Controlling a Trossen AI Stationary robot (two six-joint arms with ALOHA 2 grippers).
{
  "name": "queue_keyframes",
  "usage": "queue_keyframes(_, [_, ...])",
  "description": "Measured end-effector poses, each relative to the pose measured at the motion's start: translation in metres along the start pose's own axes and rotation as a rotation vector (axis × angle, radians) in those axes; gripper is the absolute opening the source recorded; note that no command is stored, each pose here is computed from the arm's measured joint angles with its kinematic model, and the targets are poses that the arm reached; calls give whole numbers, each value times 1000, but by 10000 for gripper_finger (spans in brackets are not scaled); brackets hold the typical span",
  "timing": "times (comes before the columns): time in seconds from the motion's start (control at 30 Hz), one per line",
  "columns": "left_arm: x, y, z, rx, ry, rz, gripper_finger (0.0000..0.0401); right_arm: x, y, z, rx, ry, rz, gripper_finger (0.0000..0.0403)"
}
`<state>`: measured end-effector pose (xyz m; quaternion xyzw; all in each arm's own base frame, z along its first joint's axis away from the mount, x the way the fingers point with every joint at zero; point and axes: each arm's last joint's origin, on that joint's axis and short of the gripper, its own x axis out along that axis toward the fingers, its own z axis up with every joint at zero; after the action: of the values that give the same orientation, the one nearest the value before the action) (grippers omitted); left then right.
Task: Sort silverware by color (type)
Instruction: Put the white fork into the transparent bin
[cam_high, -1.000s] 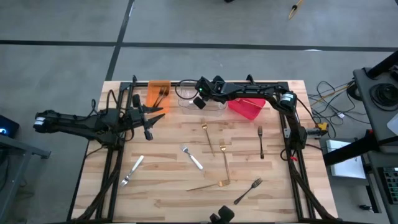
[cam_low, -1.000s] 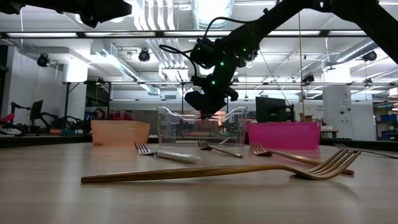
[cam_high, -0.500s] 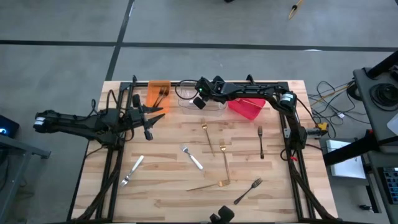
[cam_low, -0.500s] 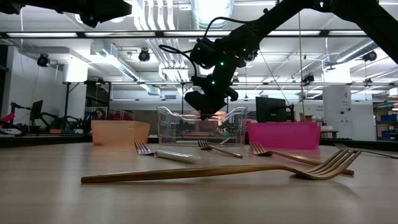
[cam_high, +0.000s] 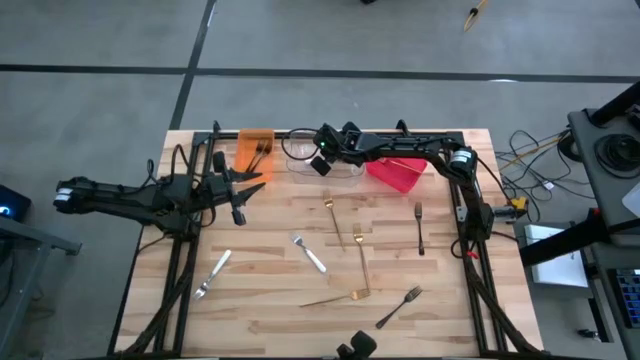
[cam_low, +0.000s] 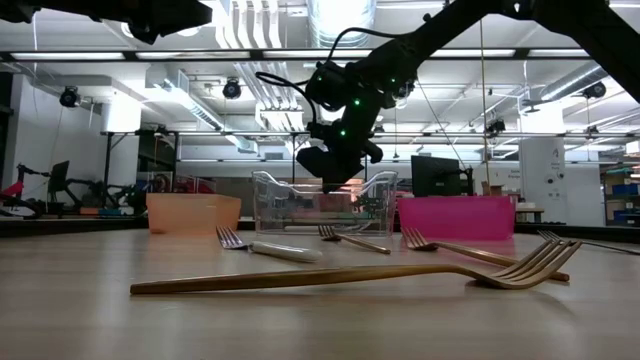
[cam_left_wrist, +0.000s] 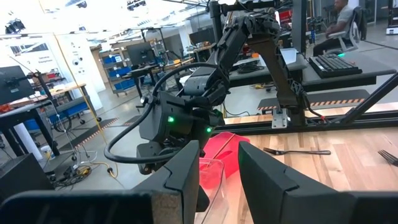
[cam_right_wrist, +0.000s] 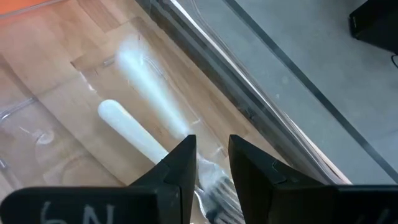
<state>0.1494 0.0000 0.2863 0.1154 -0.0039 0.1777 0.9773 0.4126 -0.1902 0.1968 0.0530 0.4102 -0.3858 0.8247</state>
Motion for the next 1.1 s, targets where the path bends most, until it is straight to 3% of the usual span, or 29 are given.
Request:
queue_keyframes(0.47, [0,0,0,1,2,-1,94,-5,0,1,1,-7,3,84])
queue_keyframes(0.8, [0,0,-1,3,6,-1,94,-69,15,21,-92,-146,65,62])
queue_keyframes(1.1, [0,0,-1,3,7,-2,94,-131,41,17,-208,-254,155,56])
